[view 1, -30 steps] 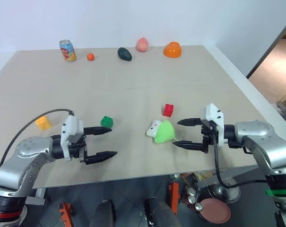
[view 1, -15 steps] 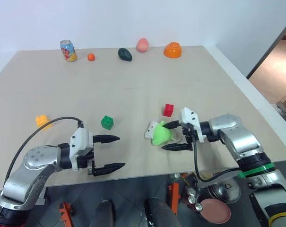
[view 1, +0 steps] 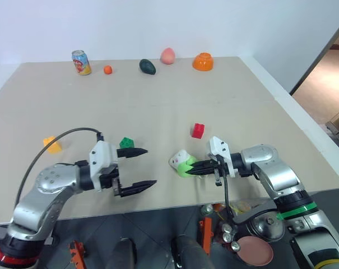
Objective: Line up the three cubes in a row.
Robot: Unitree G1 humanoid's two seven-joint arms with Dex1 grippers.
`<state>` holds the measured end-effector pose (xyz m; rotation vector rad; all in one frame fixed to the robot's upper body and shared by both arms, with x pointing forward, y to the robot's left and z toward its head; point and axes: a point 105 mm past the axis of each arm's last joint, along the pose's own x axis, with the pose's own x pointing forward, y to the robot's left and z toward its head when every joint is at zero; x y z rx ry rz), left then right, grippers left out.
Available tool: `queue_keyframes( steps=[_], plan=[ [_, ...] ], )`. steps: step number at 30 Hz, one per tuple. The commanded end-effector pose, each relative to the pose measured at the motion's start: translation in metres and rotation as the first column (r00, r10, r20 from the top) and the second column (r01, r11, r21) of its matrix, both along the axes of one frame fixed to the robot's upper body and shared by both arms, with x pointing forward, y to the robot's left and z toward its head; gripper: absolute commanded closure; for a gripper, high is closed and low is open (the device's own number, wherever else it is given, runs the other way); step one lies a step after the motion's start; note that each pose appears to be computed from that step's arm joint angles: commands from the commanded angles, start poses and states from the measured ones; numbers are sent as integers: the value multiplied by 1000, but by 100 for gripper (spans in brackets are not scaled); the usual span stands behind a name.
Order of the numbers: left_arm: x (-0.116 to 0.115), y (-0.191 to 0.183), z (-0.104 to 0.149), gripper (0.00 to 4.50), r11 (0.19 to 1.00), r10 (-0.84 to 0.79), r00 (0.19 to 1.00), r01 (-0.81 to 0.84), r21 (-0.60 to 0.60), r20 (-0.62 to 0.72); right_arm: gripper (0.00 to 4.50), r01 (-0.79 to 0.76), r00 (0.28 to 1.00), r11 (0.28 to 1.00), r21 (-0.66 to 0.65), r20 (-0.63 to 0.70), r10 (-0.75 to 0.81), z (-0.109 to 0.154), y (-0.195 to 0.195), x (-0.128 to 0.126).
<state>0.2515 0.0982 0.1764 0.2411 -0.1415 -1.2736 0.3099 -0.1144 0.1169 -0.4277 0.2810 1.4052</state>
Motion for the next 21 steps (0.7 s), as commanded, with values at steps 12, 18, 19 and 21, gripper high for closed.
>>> queue_keyframes(
  steps=[12, 18, 19, 21],
  plan=[
    [17, -39, 12, 0, 983, -184, 981, 186, -16, 69, 447, 381, 903, 913, 144, 156, -401, 70, -72, -7],
    [31, -46, 4, 0, 979, -203, 978, 204, -26, 42, 447, 769, 524, 610, 191, 357, -773, 84, -163, 24],
    [33, -46, 3, 0, 978, -204, 978, 205, -30, 38, 447, 808, 464, 557, 194, 374, -803, 79, -172, 29],
    [35, -47, 3, 0, 976, -213, 976, 214, -35, 31, 447, 861, 343, 456, 225, 405, -847, 72, -187, 40]
  ],
)
